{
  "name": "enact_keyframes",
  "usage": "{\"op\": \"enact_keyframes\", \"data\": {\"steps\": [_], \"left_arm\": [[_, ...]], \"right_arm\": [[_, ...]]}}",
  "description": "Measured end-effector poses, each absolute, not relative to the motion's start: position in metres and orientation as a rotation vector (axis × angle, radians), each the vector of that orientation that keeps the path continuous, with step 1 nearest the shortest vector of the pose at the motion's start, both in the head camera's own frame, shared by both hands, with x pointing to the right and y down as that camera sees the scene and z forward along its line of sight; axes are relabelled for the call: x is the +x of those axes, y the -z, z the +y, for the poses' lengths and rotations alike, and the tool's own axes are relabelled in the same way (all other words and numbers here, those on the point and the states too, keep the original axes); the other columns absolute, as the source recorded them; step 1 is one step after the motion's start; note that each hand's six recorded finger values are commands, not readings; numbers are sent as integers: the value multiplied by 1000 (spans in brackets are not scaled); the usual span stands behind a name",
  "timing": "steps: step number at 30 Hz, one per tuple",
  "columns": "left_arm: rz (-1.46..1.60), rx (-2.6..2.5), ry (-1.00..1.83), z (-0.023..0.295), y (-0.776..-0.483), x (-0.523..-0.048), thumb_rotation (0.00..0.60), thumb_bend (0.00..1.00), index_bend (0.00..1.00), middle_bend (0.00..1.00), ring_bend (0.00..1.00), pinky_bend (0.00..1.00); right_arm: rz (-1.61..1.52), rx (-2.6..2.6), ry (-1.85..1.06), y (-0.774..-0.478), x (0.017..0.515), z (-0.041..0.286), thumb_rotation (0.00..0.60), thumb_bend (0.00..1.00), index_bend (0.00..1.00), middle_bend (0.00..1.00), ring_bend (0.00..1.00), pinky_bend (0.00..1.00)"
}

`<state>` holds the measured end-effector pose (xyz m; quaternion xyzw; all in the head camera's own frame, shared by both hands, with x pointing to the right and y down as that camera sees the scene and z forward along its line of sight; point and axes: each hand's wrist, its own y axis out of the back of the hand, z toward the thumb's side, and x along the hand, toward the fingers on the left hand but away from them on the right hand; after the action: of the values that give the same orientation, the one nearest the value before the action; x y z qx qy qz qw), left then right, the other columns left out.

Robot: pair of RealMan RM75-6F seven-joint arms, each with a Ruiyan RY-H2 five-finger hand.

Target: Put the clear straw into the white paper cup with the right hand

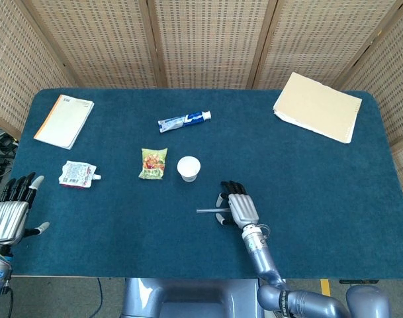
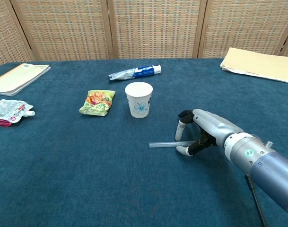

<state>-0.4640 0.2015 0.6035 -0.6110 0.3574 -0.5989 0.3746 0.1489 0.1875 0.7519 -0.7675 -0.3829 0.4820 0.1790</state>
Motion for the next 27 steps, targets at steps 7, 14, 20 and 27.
{"op": "enact_keyframes", "data": {"steps": [7, 14, 20, 27], "left_arm": [[917, -1565, 1538, 202, -604, -465, 600, 11, 0, 0, 0, 0], [915, -1569, 1537, 202, -604, -464, 600, 11, 0, 0, 0, 0], [920, -1570, 1536, 202, -604, -465, 600, 11, 0, 0, 0, 0], [922, -1572, 1537, 202, -603, -465, 600, 11, 0, 0, 0, 0]], "right_arm": [[-1074, -2175, -1370, -756, 149, 188, 600, 507, 564, 211, 0, 0], [-1064, -2181, -1368, -755, 148, 190, 600, 558, 576, 219, 0, 0], [-1063, -2179, -1377, -755, 150, 189, 600, 574, 582, 223, 0, 0], [-1065, -2178, -1373, -752, 152, 188, 600, 574, 582, 223, 0, 0]]}}
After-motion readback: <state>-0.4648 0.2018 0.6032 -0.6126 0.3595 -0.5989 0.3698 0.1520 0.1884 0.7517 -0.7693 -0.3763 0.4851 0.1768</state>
